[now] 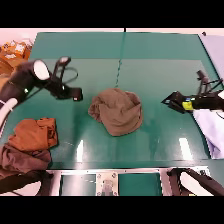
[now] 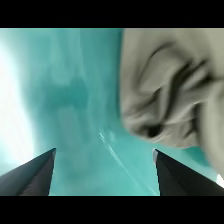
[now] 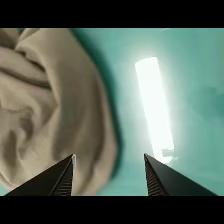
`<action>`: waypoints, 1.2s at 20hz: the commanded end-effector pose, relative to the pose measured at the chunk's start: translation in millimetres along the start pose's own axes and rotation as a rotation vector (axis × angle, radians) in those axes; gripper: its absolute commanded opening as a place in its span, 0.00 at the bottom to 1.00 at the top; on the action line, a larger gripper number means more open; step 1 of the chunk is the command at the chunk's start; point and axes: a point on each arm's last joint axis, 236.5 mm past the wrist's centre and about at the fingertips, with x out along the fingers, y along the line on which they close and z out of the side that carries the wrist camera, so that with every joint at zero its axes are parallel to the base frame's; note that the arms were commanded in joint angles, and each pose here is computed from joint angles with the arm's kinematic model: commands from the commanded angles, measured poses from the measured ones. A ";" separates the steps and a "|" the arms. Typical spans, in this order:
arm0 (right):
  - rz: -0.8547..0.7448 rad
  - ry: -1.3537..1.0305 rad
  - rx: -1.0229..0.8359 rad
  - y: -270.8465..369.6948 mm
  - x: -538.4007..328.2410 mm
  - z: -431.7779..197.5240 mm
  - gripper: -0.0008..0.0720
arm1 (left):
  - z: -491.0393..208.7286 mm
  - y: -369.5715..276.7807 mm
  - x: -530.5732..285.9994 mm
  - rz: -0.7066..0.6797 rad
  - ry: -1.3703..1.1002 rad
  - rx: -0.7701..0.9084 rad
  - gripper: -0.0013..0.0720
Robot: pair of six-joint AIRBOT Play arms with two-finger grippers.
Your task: Fold the shirts.
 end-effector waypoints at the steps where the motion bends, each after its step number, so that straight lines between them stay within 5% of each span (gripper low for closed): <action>1: 0.100 0.034 -0.001 18.4 49.0 -1.4 0.70 | -26.2 -3.5 50.2 -0.135 -0.038 -0.157 0.98; 9: 0.108 0.135 -0.079 48.6 131.7 7.4 0.69 | -43.9 -41.3 114.2 -0.254 -0.006 -0.239 0.98; 10: 0.110 0.135 -0.083 50.7 135.0 11.0 0.63 | -42.9 -43.4 118.3 -0.251 -0.013 -0.239 0.98; 11: 0.111 0.134 -0.085 51.5 137.3 13.8 0.46 | -38.3 -43.3 117.8 -0.254 -0.030 -0.252 0.93; 13: 0.110 0.136 -0.083 51.1 138.8 15.0 0.34 | -37.4 -45.8 115.4 -0.264 -0.026 -0.236 0.20; 14: 0.110 0.137 -0.085 50.9 138.7 14.5 0.12 | -41.4 -50.4 113.4 -0.277 -0.005 -0.193 0.09; 15: 0.109 0.136 -0.085 50.4 138.5 15.1 0.04 | -45.3 -54.5 110.4 -0.288 0.021 -0.157 0.07; 20: 0.122 0.046 -0.077 42.5 106.9 49.7 0.03 | -20.2 -31.3 70.2 -0.128 0.030 0.019 0.05; 24: 0.161 -0.157 -0.128 65.3 25.4 86.4 0.03 | 37.4 -38.2 -8.1 -0.155 -0.114 0.056 0.05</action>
